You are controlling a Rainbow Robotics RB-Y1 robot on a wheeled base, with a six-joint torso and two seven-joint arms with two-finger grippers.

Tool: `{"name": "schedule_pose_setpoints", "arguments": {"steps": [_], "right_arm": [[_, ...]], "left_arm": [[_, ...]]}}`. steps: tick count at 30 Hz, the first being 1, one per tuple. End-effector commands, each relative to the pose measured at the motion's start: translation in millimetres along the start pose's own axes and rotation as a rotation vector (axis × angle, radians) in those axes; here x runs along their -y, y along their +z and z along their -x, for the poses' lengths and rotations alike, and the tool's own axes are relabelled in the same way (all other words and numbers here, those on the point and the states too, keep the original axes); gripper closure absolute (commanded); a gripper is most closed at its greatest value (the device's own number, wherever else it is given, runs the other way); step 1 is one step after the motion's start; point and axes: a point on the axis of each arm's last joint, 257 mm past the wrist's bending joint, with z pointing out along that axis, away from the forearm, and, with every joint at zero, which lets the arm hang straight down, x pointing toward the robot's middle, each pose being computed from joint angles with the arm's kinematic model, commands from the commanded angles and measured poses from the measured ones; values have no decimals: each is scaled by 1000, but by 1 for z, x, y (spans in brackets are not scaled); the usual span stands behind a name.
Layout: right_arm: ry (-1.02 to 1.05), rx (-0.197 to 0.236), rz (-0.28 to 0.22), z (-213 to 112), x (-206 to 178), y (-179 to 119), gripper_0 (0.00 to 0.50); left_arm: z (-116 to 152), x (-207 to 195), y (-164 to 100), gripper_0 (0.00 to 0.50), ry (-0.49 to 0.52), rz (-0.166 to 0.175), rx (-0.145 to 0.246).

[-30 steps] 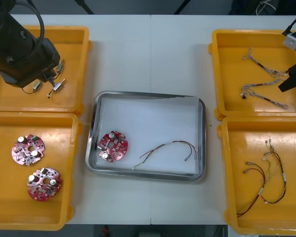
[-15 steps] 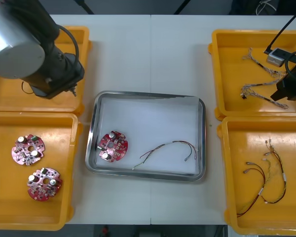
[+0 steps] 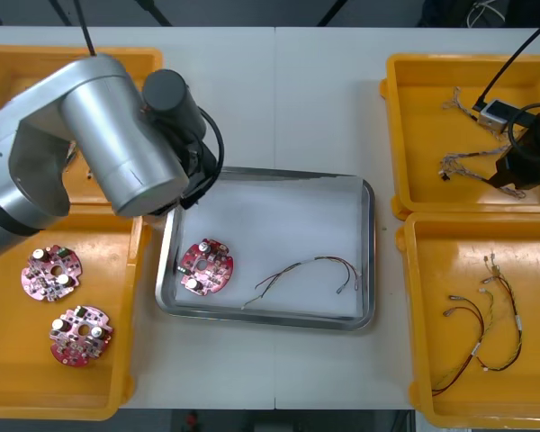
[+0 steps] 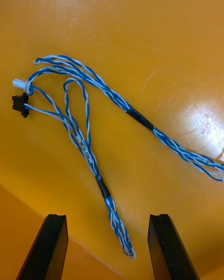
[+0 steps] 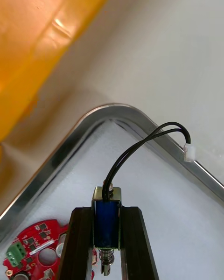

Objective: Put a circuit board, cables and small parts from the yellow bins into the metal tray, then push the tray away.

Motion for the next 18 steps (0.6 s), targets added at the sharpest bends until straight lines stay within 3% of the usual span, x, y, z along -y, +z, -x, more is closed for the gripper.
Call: {"name": "schedule_pose_setpoints", "arguments": {"steps": [1, 5, 9, 13, 18], "right_arm": [[-18, 13, -49, 8, 21, -11, 0], [-10, 13, -48, 7, 20, -4, 0], [-7, 13, -47, 5, 19, 4, 0], [-12, 15, -55, 7, 18, 10, 0], [-16, 14, -55, 9, 15, 13, 0]], "left_arm": [[-28, 10, 10, 500, 28, -37, -9], [-45, 10, 22, 499, 27, -44, -37], [-52, 5, 34, 499, 56, -33, -8], [-55, 5, 37, 499, 54, -39, -6], [-56, 12, 40, 497, 51, -73, 16]]}}
